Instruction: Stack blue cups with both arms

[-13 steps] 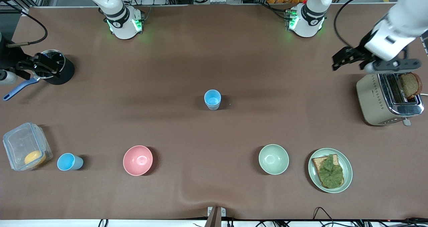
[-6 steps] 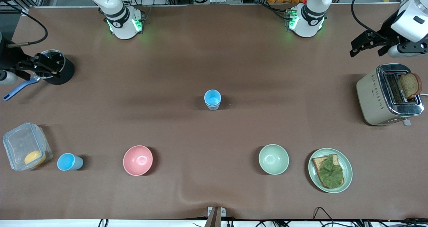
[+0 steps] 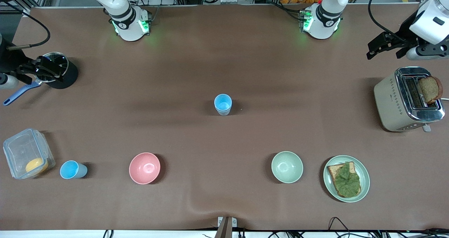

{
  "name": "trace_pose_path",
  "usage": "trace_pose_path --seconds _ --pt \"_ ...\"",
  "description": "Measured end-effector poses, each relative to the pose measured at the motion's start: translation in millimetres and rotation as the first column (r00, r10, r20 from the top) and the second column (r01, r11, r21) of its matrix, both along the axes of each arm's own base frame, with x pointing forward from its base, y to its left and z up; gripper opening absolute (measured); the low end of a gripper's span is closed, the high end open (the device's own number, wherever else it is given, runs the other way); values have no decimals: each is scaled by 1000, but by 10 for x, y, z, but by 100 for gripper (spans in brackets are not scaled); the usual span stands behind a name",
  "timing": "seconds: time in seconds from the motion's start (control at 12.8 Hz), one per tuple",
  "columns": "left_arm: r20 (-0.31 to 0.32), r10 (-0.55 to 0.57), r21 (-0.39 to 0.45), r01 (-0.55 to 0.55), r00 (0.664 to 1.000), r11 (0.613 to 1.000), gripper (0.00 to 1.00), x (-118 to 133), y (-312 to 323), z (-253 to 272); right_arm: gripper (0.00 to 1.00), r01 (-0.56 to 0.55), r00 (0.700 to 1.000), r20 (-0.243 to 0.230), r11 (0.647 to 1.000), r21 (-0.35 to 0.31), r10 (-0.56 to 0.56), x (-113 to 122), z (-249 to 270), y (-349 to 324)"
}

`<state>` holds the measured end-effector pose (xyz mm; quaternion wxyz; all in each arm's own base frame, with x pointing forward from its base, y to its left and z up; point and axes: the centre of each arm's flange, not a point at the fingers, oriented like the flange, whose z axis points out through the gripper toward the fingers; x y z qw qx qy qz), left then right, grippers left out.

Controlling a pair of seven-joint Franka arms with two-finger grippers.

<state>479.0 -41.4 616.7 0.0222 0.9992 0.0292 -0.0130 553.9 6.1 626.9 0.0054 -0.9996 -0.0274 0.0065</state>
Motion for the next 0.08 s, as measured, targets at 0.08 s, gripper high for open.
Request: trace_pose_path --seconds 0.08 --pt "0 6 0 -6 1000 1000 100 3 30 3 100 -5 1000 1 1000 0 5 0 1 28"
